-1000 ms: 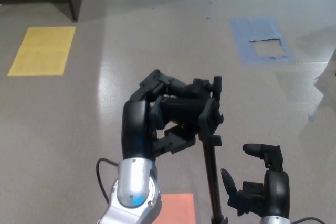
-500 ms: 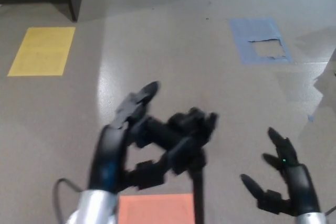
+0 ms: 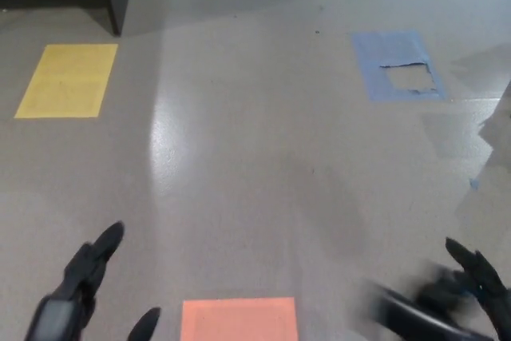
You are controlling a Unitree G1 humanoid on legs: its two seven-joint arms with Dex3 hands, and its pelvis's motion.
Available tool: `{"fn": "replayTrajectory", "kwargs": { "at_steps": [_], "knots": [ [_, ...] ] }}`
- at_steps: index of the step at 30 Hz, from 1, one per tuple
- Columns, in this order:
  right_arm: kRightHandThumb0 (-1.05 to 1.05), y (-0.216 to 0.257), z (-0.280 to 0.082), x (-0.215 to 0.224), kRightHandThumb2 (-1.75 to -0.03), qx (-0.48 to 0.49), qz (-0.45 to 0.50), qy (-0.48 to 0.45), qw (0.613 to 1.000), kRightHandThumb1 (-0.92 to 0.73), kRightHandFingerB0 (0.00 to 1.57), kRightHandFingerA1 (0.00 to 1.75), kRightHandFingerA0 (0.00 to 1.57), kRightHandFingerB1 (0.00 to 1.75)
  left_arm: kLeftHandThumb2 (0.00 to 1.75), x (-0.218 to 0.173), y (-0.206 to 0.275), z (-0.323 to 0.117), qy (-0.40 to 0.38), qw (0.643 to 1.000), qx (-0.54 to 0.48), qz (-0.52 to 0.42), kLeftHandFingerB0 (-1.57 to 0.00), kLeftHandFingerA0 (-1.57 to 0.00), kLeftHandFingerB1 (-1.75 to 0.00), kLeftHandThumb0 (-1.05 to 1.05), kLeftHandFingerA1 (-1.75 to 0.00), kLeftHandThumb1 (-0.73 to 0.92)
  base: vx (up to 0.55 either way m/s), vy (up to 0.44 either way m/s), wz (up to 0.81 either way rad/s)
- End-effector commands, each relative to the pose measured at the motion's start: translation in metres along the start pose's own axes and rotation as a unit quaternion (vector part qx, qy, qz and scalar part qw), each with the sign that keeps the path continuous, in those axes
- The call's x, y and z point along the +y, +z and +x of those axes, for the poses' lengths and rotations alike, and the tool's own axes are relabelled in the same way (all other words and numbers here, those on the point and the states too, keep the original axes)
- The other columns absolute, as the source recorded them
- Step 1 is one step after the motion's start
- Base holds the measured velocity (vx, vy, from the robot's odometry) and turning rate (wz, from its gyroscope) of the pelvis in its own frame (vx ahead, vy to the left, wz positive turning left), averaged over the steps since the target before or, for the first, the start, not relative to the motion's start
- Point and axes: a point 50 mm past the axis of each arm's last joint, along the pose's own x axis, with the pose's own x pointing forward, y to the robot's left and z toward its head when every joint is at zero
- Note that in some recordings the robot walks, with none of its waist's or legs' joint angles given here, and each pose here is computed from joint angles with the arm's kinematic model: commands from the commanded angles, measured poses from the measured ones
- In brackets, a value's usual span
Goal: A phone stand is kept on the floor and the robot uses both its hands to grab it and uses its left hand to extend the phone stand by pulling it upwards
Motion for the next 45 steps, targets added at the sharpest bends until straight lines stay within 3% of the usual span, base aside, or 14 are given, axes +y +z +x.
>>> {"fn": "replayTrajectory", "kwargs": {
  "at_steps": [1,2,6,8,9,10,12,20,23,25,29,32,38,45],
  "knots": [
    [-1.05,-0.013,-0.021,-0.019,-0.7,0.013,-0.013,-0.008,1.0,-0.82,0.0,0.33,0.0,0.22,0.62,0.022,-0.021,-0.029,0.048,0.998,-0.023,-0.036,-0.16,-0.2,-0.29,-0.79,-0.31,0.72,0.0,0.0,0.0],
    [-1.05,-0.014,-0.022,-0.018,-0.71,0.015,-0.014,-0.008,1.0,-0.83,0.0,0.33,0.0,0.2,0.89,0.024,-0.025,-0.033,0.057,0.998,-0.019,-0.034,-0.11,-0.16,-0.4,-0.8,-0.42,0.58,0.0,0.0,0.0],
    [-1.05,-0.015,-0.026,-0.017,-0.68,0.011,-0.008,-0.015,1.0,-0.87,0.0,0.37,0.0,0.24,0.92,0.031,-0.039,-0.048,0.078,0.995,-0.014,-0.054,-0.11,-0.17,-0.4,-0.76,-0.43,0.63,0.0,0.0,0.0],
    [-1.05,-0.015,-0.027,-0.017,-0.68,0.01,-0.007,-0.018,1.0,-0.87,0.0,0.37,0.0,0.24,0.92,0.031,-0.042,-0.05,0.079,0.995,-0.015,-0.059,-0.11,-0.17,-0.4,-0.76,-0.43,0.63,0.0,0.0,0.0],
    [-1.05,-0.015,-0.029,-0.017,-0.69,0.006,-0.003,-0.023,1.0,-0.87,0.0,0.4,0.0,0.26,0.65,0.034,-0.044,-0.053,0.086,0.994,-0.014,-0.062,-0.18,-0.24,-0.28,-0.73,-0.31,0.8,0.0,0.0,0.0],
    [-1.05,-0.015,-0.033,-0.016,-0.72,-0.002,0.008,-0.034,0.999,-0.85,0.0,0.47,0.0,0.37,0.65,0.038,-0.048,-0.056,0.097,0.993,-0.012,-0.06,-0.16,-0.22,-0.29,-0.75,-0.3,0.83,0.0,0.0,0.0],
    [-1.05,-0.017,-0.038,-0.015,-0.71,-0.007,0.021,-0.045,0.999,-0.85,0.0,0.5,0.0,0.42,0.66,0.043,-0.053,-0.06,0.108,0.993,-0.009,-0.039,-0.15,-0.23,-0.28,-0.79,-0.29,0.85,0.0,0.0,0.0],
    [-1.05,-0.033,-0.08,-0.002,-0.7,0.001,0.031,-0.049,0.998,-0.81,0.0,0.45,0.0,0.38,0.66,0.061,-0.055,-0.077,0.134,0.991,-0.02,-0.019,-0.22,-0.25,-0.29,-0.82,-0.3,0.84,0.0,0.0,0.0],
    [-1.05,-0.038,-0.088,0.002,-0.69,0.014,0.048,-0.052,0.997,-0.79,0.0,0.53,0.0,0.44,0.66,0.062,-0.056,-0.083,0.133,0.991,-0.017,-0.021,-0.22,-0.25,-0.29,-0.84,-0.3,0.85,0.0,0.0,0.0],
    [-1.05,-0.042,-0.091,-0.002,-0.68,0.022,0.015,-0.05,0.998,-0.78,0.0,0.33,0.0,0.2,0.65,0.059,-0.059,-0.082,0.122,0.992,-0.015,-0.028,-0.23,-0.25,-0.29,-0.81,-0.3,0.84,0.0,0.0,0.0],
    [-1.05,-0.044,-0.085,-0.009,-0.69,0.035,-0.105,-0.057,0.992,-0.85,0.0,0.24,0.0,0.0,0.65,0.059,-0.06,-0.079,0.126,0.992,-0.011,-0.019,-0.24,-0.28,-0.3,-0.85,-0.31,0.81,0.0,0.0,0.0],
    [-1.05,-0.043,-0.083,-0.01,-0.69,0.033,-0.113,-0.061,0.991,-0.81,0.0,0.21,0.0,0.05,0.65,0.061,-0.061,-0.077,0.13,0.991,-0.012,-0.014,-0.24,-0.29,-0.29,-0.85,-0.31,0.78,0.0,0.0,0.0],
    [-1.05,-0.041,-0.076,-0.008,-0.72,0.033,-0.128,-0.068,0.989,-0.81,0.0,0.39,0.0,0.01,0.63,0.067,-0.06,-0.071,0.139,0.99,-0.021,-0.015,-0.25,-0.31,-0.3,-0.83,-0.32,0.74,0.0,0.0,0.0],
    [-1.05,-0.044,-0.081,-0.005,-0.71,0.043,-0.134,-0.068,0.988,-0.85,0.0,0.24,0.0,0.08,0.63,0.068,-0.06,-0.071,0.134,0.991,-0.023,-0.009,-0.25,-0.31,-0.29,-0.8,-0.32,0.72,0.0,0.0,0.0]
  ]
}}
